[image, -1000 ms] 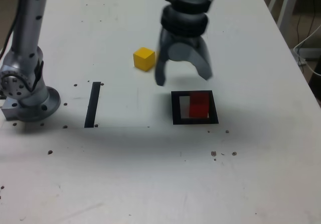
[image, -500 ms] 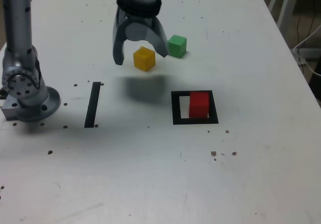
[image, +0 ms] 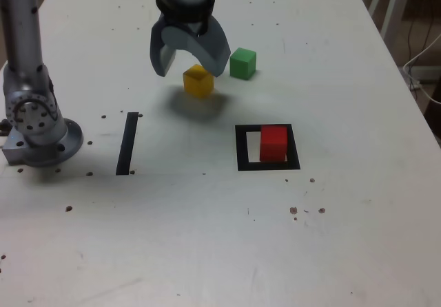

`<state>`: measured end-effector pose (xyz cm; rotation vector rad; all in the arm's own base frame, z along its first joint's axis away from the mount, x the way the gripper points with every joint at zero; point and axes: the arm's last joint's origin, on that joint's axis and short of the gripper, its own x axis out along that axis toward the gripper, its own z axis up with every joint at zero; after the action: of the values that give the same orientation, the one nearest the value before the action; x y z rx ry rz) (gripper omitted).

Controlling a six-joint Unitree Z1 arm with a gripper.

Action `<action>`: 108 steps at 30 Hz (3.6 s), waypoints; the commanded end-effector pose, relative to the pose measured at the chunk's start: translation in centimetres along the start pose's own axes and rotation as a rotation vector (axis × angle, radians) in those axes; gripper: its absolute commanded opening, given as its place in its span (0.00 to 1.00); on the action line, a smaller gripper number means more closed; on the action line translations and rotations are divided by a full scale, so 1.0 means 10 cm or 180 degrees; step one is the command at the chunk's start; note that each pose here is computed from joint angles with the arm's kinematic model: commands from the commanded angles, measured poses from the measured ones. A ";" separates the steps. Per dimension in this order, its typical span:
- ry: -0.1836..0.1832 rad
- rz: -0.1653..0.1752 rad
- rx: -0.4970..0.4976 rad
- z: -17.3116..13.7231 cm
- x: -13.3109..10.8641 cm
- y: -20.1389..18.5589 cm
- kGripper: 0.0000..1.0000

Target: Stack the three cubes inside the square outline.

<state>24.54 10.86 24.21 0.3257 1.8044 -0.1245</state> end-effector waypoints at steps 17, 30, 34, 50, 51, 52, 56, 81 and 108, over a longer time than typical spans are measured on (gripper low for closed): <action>0.0138 0.0050 0.0173 0.06 0.19 0.04 0.94; 0.0152 0.0045 0.0119 0.25 0.32 0.03 0.44; 0.0135 0.0059 0.0123 0.27 0.32 0.02 0.30; 0.0122 0.0027 0.0126 0.31 0.33 0.03 0.28; 0.0120 0.0027 0.0122 0.31 0.32 0.03 0.28; 0.0117 0.0028 0.0117 0.32 0.32 0.03 0.28; 0.0092 0.0056 0.0094 0.35 0.24 0.00 0.28; -0.0150 -0.0176 -0.0153 0.87 -0.70 -0.72 0.27; -0.0198 -0.0335 -0.0288 1.51 -0.69 -1.04 0.27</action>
<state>36.99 -3.76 26.12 0.1607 1.7554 -0.1207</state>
